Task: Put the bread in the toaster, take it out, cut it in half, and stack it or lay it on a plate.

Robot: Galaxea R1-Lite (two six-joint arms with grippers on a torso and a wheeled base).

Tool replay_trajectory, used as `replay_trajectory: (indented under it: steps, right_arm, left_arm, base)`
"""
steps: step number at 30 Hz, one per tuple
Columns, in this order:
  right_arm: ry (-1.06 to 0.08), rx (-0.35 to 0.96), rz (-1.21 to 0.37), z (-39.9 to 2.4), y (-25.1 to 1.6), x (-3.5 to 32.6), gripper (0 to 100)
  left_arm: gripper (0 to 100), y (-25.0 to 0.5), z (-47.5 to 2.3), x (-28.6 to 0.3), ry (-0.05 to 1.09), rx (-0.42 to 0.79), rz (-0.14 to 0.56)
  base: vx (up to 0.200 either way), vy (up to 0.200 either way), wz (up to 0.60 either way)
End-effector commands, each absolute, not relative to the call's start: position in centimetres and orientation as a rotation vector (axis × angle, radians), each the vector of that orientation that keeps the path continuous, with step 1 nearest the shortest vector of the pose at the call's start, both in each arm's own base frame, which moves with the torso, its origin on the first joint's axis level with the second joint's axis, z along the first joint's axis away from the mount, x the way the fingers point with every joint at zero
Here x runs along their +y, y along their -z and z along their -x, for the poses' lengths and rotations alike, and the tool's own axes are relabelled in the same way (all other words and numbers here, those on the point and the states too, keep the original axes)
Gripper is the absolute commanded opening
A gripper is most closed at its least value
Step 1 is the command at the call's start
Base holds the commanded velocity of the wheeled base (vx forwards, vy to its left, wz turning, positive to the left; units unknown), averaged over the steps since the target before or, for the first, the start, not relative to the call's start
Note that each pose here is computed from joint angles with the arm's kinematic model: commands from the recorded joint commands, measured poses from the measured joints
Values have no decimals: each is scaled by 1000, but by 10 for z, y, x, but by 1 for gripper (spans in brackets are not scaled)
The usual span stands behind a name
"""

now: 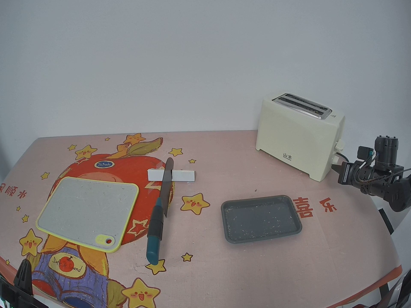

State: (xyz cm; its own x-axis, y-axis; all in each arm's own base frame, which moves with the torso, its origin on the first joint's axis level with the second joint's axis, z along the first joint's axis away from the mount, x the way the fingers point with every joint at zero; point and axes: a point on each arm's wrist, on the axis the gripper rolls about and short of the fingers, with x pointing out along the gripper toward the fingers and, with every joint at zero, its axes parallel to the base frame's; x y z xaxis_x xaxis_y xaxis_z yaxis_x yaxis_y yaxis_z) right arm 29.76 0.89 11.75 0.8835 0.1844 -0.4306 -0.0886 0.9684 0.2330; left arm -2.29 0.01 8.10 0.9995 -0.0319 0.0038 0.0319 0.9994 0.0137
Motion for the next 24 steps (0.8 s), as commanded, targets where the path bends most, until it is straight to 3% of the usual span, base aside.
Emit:
replay_trajectory:
  steps: [1,24]
  right_arm:
    - [-143,467,-211,-298,-117,9,0]
    - [-137,494,-210,-297,-110,9,0]
  left_arm:
    - [0,-76,22,0,32,12,-14]
    - [0,-76,22,0,31,14,-14]
  base:
    - [0,0,0]
    - [0,0,0]
